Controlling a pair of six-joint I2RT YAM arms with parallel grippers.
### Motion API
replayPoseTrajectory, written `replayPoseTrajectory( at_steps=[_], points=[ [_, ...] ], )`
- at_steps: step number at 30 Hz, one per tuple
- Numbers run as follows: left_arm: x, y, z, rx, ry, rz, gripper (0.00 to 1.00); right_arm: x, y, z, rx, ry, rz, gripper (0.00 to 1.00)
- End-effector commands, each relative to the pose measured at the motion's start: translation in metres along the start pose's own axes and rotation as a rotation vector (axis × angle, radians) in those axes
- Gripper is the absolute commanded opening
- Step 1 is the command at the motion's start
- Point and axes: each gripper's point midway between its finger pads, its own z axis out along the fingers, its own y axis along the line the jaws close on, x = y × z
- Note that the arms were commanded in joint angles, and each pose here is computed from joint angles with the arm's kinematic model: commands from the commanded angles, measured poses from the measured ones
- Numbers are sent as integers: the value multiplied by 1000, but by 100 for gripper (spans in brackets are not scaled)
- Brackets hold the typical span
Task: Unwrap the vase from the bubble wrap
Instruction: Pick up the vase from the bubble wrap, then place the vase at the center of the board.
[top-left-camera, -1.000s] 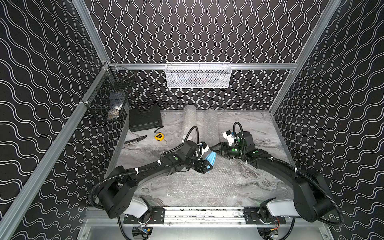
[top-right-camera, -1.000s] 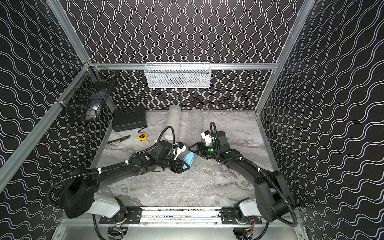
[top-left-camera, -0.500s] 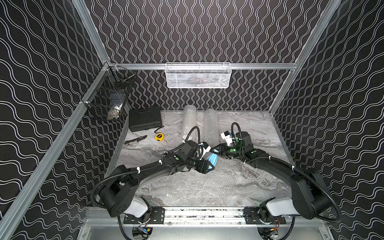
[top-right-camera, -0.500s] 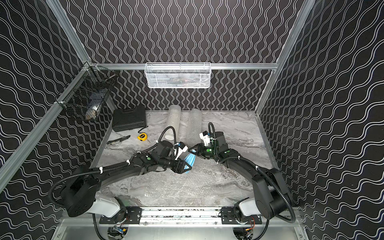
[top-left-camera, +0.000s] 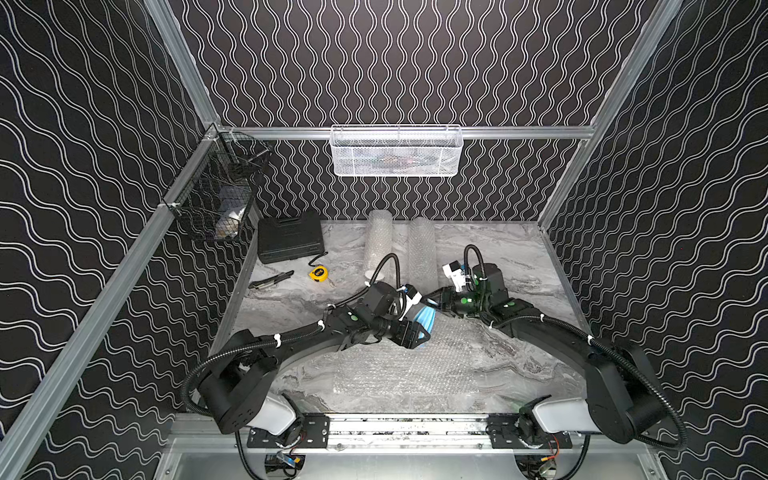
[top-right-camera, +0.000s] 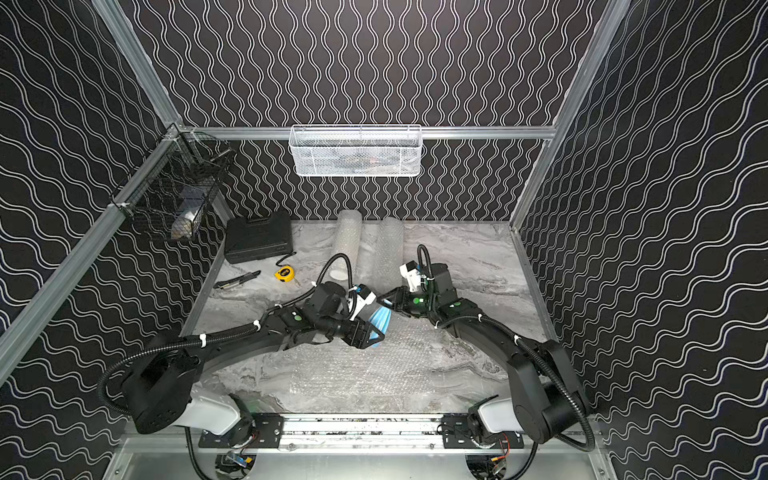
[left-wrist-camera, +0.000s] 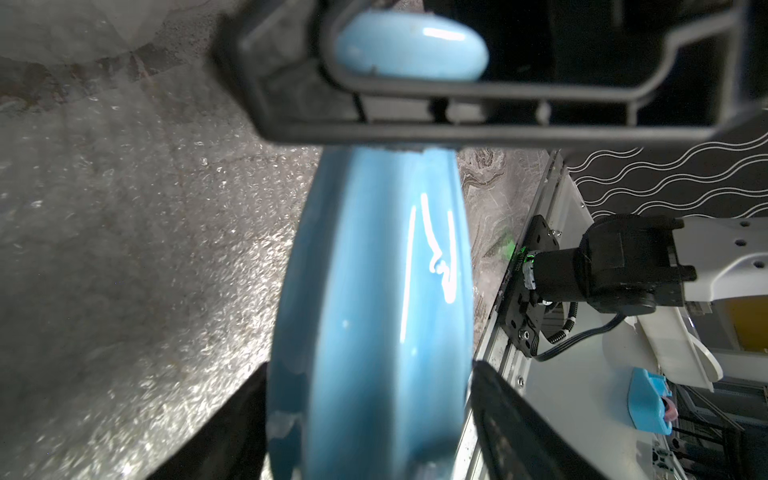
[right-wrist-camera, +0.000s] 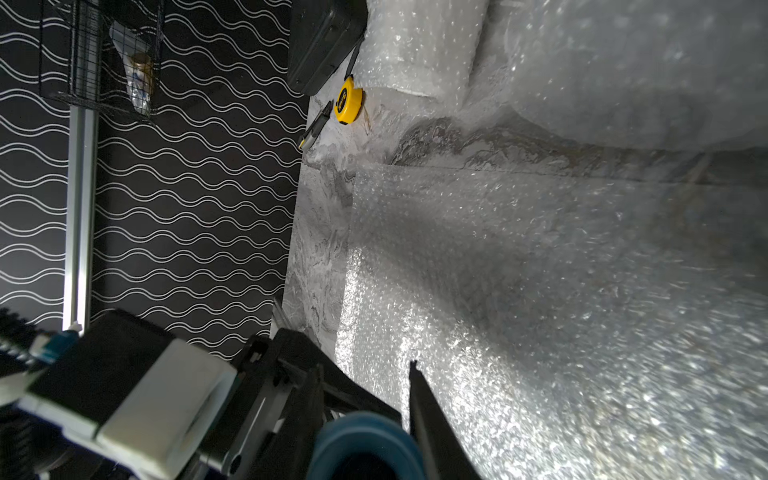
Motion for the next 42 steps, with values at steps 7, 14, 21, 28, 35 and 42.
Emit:
replayPoseTrajectory(
  at_steps=[7,14,21,28,35,42],
  points=[
    [-8,22,-27,-202,-41,16,88,-14,-13,-21,162,-100,-102,21],
    [-7,47,-59,-430,-10,20,88,-32,-33,-41,350,-173,-175,21],
    [-10,62,-101,-556,8,-9,88,-59,-52,-63,507,-272,-214,21],
    [-8,81,-138,-621,55,18,88,-94,-70,-91,648,-406,-242,21],
    [-9,94,-144,-609,3,-24,87,-140,-87,-126,789,-579,-260,21],
    [-4,100,-143,-607,22,-47,86,-180,-110,-152,884,-713,-272,22]
  ],
)
